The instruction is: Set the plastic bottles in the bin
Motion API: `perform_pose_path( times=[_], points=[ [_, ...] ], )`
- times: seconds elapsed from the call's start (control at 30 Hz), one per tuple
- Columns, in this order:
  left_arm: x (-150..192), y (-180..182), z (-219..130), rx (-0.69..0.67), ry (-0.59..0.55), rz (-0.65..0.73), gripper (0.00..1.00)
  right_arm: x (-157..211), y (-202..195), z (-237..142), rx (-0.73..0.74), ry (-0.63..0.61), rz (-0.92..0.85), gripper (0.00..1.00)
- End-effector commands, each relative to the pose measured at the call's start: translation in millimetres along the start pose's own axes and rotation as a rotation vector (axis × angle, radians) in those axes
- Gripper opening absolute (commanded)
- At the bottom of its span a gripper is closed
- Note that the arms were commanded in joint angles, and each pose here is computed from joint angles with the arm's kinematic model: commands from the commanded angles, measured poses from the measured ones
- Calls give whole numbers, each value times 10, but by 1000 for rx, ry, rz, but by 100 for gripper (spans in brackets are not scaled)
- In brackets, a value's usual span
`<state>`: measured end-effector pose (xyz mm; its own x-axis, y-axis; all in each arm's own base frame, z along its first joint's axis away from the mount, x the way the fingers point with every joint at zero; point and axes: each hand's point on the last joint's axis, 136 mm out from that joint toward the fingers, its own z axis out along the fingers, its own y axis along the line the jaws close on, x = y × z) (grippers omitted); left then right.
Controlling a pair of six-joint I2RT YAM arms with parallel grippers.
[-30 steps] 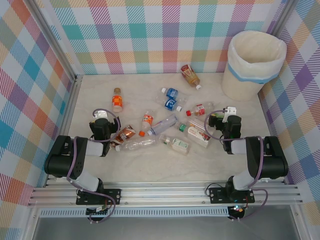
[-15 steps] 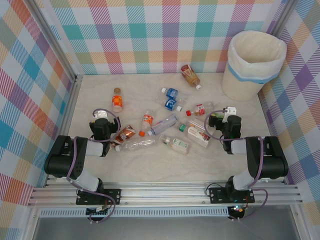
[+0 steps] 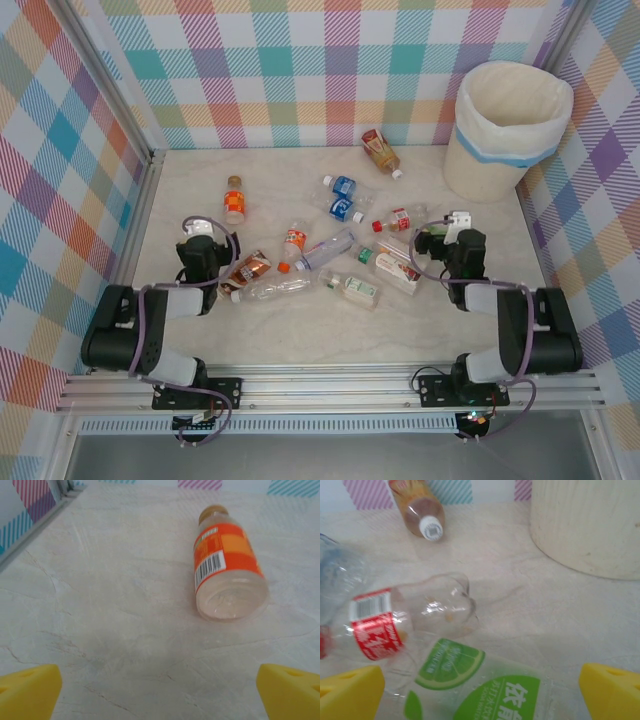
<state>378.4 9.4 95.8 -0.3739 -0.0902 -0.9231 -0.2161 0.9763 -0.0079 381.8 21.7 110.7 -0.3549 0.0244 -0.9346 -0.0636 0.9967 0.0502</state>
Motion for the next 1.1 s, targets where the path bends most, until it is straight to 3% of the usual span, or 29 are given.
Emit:
perform_pose_path(
  times=[0.0,0.17,0.4,0.53,0.73,1.07],
  points=[
    [-270,82,-159,-37,-16,-59,100,-246,207,-199,-107,-37,-23,100],
    [-395,180,-412,-89,69,-222,100,-395,486,-477,-257,20,30,100],
    [-303,-5,-816,7,264,-538,100,-174,649,-657,-280,324,377,100],
    [-223,-237,-901,135,335,-602,100,103,847,-767,-333,517,478,100],
    [2,-255,-935,105,464,-588,100,381,1104,-789,-369,648,308,100],
    [95,-219,-939,77,491,-585,100,741,1369,-612,-317,827,-29,98]
  ],
)
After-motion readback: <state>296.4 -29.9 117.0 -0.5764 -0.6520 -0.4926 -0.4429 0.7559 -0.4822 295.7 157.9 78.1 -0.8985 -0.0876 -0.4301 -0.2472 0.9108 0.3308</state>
